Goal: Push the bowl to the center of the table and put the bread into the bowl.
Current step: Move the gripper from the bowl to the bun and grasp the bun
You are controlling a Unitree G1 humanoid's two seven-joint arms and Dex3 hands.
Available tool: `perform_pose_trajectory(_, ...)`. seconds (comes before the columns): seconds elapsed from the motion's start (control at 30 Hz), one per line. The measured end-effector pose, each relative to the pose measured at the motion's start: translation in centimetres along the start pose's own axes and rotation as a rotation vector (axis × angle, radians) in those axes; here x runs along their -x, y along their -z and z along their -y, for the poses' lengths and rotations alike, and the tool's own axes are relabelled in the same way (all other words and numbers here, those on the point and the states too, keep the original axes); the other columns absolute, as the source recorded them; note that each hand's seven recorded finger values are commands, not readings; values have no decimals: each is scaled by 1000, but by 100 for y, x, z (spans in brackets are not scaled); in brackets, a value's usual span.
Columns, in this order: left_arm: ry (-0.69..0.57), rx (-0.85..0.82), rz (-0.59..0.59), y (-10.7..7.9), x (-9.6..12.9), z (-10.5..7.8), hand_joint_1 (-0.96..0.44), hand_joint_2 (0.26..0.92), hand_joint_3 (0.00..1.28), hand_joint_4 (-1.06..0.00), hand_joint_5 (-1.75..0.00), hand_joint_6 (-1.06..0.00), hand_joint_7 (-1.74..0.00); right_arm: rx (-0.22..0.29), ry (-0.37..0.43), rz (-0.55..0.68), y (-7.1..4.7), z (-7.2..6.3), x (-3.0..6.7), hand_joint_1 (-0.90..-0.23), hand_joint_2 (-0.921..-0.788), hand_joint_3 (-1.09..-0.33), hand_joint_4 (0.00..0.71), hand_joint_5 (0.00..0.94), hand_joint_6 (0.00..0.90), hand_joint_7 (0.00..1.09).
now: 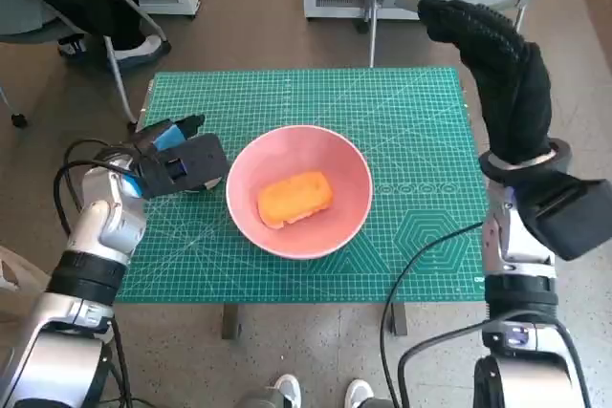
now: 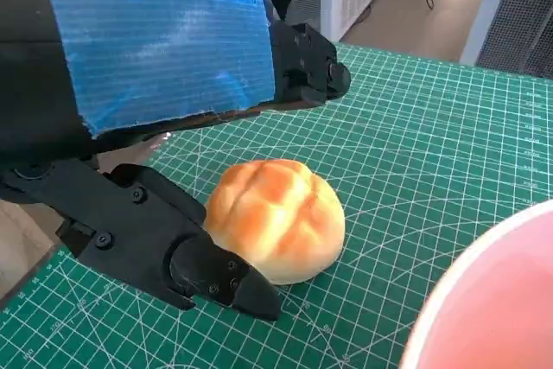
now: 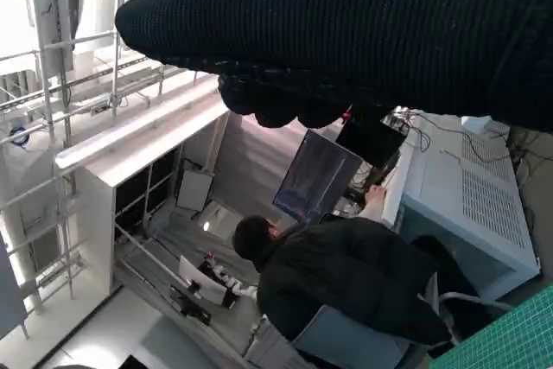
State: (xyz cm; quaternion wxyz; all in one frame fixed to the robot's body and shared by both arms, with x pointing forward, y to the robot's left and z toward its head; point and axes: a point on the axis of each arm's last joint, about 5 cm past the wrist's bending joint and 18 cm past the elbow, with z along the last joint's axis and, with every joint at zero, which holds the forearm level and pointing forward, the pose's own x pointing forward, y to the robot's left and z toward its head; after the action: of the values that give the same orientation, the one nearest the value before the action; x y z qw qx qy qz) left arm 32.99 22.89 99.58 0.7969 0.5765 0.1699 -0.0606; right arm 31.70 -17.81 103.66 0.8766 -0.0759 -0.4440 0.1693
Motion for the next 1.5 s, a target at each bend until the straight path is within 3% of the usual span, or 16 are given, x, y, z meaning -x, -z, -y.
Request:
perform_pose_trajectory(0.7, 28, -17, -25, -5, -103, 131, -398, 771, 8, -52, -4, -239, -9, 9, 0, 13, -22, 12, -6, -651, -921, -777, 194, 1, -1, 435)
perform_pose_trajectory(0.93, 31, -19, -27, -24, -121, 139, -293, 776, 7, -162, -32, -356, -59, 13, 0, 18, -26, 15, -5, -649, -921, -777, 194, 1, -1, 435)
perform_pose_trajectory(0.97, 31, -20, -27, -26, -122, 142, -269, 780, 6, -203, -180, -382, -58, 13, 0, 18, -26, 15, -5, -648, -921, -777, 194, 1, -1, 435)
perform_pose_trajectory(1.0, 30, -21, -27, -27, -123, 145, -232, 784, 6, -216, -486, -422, -52, 13, 0, 19, -27, 16, -5, -646, -921, -777, 194, 1, -1, 434)
perform_pose_trajectory(1.03, 29, -22, -27, -28, -124, 149, -188, 789, 7, -187, -940, -465, -50, 14, 0, 19, -27, 17, -5, -645, -921, -777, 194, 1, -1, 435)
perform_pose_trajectory(1.07, 29, -24, -27, -30, -125, 153, -160, 792, 7, -168, -1230, -493, -49, 14, 0, 19, -27, 17, -5, -644, -921, -777, 194, 1, -1, 435)
perform_pose_trajectory(1.17, 31, -29, -29, -31, -129, 166, -126, 796, 7, -145, -1577, -527, -47, 15, 1, 19, -27, 19, -4, -643, -921, -778, 194, 1, -1, 435)
perform_pose_trajectory(1.2, 33, -31, -30, -31, -130, 170, -123, 796, 7, -143, -1611, -530, -47, 15, 1, 19, -27, 19, -4, -643, -921, -778, 194, 1, -1, 435)
perform_pose_trajectory(1.23, 34, -32, -31, -30, -131, 174, -75, 813, 14, -238, -1660, -594, -78, 15, 1, 19, -27, 19, -4, -643, -921, -778, 194, 1, -1, 435)
perform_pose_trajectory(1.27, 35, -34, -33, -30, -131, 177, 84, 849, 56, -377, -1531, -660, -123, 15, 1, 19, -27, 19, -4, -643, -921, -778, 194, 1, -1, 435)
perform_pose_trajectory(1.37, 34, -38, -50, -28, -131, 177, 251, 885, 98, -531, -1388, -728, -176, 16, 0, 19, -27, 19, -4, -642, -921, -778, 194, 1, -1, 435)
perform_pose_trajectory(1.4, 34, -40, -56, -26, -131, 176, 162, 898, 104, -570, -1380, -680, -485, 16, 0, 18, -26, 19, -4, -642, -921, -778, 194, 1, -1, 435)
perform_pose_trajectory(1.43, 32, -43, -60, -26, -131, 176, 105, 906, 113, -591, -1381, -643, -690, 16, 0, 18, -26, 19, -4, -642, -921, -778, 194, 1, -1, 435)
perform_pose_trajectory(1.5, 29, -48, -67, -28, -129, 173, 55, 913, 110, -603, -1380, -637, -853, 16, 0, 18, -26, 19, -4, -643, -921, -778, 194, 1, -1, 435)
